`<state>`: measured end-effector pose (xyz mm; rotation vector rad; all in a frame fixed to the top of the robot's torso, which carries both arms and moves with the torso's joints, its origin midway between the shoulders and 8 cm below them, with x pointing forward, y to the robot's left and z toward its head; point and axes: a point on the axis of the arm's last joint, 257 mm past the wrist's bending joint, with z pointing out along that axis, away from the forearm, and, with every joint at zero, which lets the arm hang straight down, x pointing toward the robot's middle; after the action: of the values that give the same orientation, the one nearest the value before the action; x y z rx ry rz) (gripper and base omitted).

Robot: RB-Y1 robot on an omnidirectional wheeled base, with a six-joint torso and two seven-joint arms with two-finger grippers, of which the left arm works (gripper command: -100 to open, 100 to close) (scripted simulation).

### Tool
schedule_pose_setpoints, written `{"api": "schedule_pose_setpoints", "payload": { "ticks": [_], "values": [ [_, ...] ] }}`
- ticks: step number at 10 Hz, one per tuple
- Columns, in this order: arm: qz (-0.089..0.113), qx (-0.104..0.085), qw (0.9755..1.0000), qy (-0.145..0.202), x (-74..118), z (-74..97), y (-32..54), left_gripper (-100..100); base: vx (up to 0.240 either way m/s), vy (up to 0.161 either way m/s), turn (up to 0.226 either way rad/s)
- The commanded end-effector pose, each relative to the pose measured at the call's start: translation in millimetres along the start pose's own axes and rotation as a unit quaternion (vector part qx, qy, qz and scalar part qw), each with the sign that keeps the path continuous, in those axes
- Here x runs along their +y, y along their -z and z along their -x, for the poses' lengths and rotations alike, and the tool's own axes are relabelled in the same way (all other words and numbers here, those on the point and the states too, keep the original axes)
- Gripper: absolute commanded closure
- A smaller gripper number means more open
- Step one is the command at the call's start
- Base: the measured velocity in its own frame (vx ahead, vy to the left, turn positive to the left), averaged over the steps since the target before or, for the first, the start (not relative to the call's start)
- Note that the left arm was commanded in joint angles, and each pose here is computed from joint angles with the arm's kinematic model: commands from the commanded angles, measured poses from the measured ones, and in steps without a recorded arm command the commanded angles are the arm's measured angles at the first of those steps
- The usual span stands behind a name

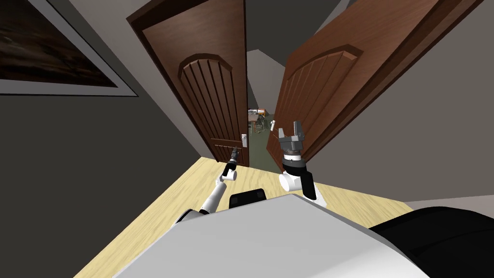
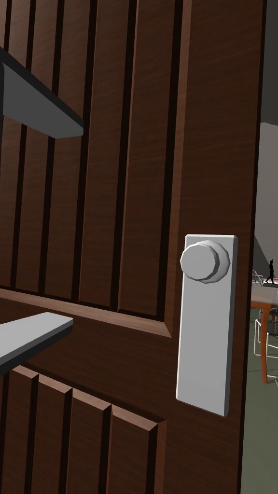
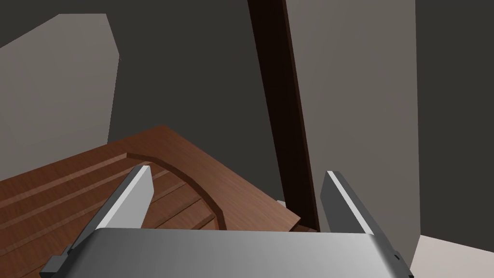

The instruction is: Push the door open

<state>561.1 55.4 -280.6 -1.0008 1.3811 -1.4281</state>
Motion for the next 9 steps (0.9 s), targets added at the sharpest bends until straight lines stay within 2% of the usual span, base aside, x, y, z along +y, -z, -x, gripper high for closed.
{"api": "schedule_pose_setpoints", "payload": {
  "ticks": [1, 6, 7, 8, 9],
  "values": [
    [0.006, 0.006, 1.0, 0.003, 3.7, -9.3, -3.5, -100, 0.092, 0.057, -0.072],
    [0.026, 0.029, 0.9991, 0.014, 14.5, -42.9, -15.1, -100, 0.107, 0.07, -0.07],
    [0.023, 0.026, 0.9993, 0.013, 13.4, -39.5, -14.4, -100, 0.045, 0.032, -0.015],
    [0.027, 0.02, 0.9994, -0.002, 18.0, -20.8, -13.2, -100, 0.121, -0.022, -0.03],
    [0.028, 0.017, 0.9994, -0.008, 19.6, -13.0, -12.7, -100, 0.171, -0.067, -0.026]
  ]
}}
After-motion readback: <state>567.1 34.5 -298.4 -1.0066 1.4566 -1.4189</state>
